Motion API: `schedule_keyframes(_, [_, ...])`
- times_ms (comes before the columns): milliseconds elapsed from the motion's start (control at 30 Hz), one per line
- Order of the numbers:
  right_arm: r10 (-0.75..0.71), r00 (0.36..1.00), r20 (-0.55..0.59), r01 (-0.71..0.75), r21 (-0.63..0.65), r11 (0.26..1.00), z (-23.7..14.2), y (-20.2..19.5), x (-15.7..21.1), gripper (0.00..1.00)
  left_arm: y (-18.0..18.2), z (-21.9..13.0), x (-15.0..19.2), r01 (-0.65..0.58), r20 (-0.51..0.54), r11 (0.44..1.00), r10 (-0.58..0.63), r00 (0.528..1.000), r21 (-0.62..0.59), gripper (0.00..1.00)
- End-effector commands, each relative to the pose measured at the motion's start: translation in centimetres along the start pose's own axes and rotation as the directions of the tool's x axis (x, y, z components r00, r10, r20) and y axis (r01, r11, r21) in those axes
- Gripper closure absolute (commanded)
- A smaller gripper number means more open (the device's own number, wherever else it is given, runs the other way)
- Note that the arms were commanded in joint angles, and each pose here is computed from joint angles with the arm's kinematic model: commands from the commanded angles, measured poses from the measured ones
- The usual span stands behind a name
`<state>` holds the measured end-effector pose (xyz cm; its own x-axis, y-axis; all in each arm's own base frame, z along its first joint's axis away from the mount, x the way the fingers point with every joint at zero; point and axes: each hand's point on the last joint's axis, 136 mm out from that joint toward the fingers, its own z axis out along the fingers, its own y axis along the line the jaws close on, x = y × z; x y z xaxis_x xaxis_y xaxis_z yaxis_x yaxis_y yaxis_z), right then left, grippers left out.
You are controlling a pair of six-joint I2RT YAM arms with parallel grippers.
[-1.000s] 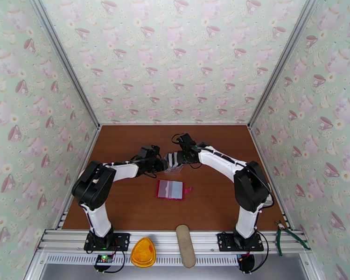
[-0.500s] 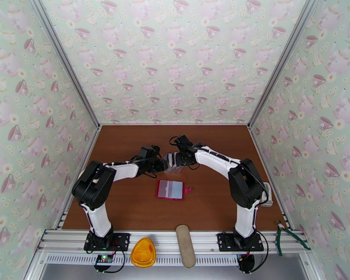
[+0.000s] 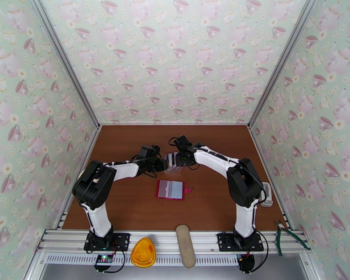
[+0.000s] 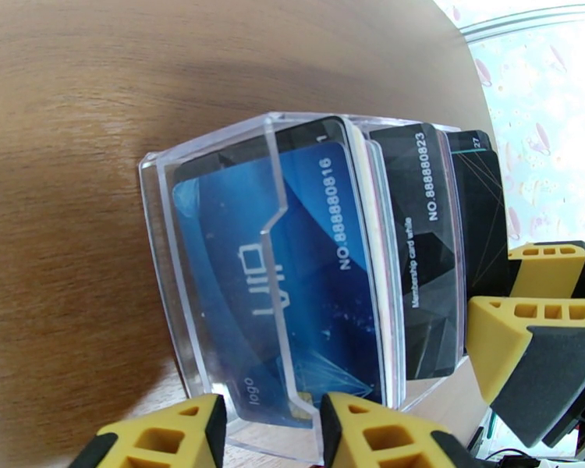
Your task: Put the credit cards into the card holder
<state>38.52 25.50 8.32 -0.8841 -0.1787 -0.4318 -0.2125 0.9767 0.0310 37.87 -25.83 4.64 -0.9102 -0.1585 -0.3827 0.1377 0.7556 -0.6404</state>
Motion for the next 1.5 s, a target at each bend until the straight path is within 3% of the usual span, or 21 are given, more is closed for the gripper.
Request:
schedule_keyframes(0, [-0.018, 1.000, 0.016, 0.017, 0.036, 0.999, -0.9, -0.9, -1.0, 0.53, 1.5, 0.8, 1.2, 0.019, -0.052, 0.999, -0.022, 0.998, -0.045, 0.61])
schedule_keyframes(333, [-0.029, 0.999, 0.017, 0.028, 0.046, 0.999, -1.4, -1.0, -1.6, 0.58, 1.6, 0.9, 1.2, 0.022, -0.055, 0.999, -0.025, 0.998, -0.046, 0.61])
schedule_keyframes(667, [-0.032, 0.999, 0.006, 0.032, 0.023, 0.999, -1.5, -0.5, -1.6, 0.78, 1.6, 0.9, 1.3, 0.022, -0.058, 0.999, -0.025, 0.998, -0.044, 0.61])
schedule_keyframes(900, [-0.032, 0.999, 0.008, 0.032, -0.013, 0.999, -1.9, 0.2, -1.7, 0.87, 1.5, 0.9, 1.2, 0.022, -0.058, 0.999, -0.024, 0.998, -0.042, 0.61])
schedule_keyframes(1167, [-0.017, 1.000, -0.014, 0.014, -0.153, 0.988, -1.7, 3.0, -1.3, 0.88, 1.6, 1.0, 1.3, 0.023, -0.060, 0.999, -0.026, 0.998, -0.043, 0.61])
schedule_keyframes(1467, [-0.018, 0.999, -0.050, 0.009, -0.166, 0.986, -0.4, 3.4, -0.7, 0.83, 1.5, 0.9, 1.2, 0.020, -0.059, 0.999, -0.023, 0.998, -0.039, 0.61])
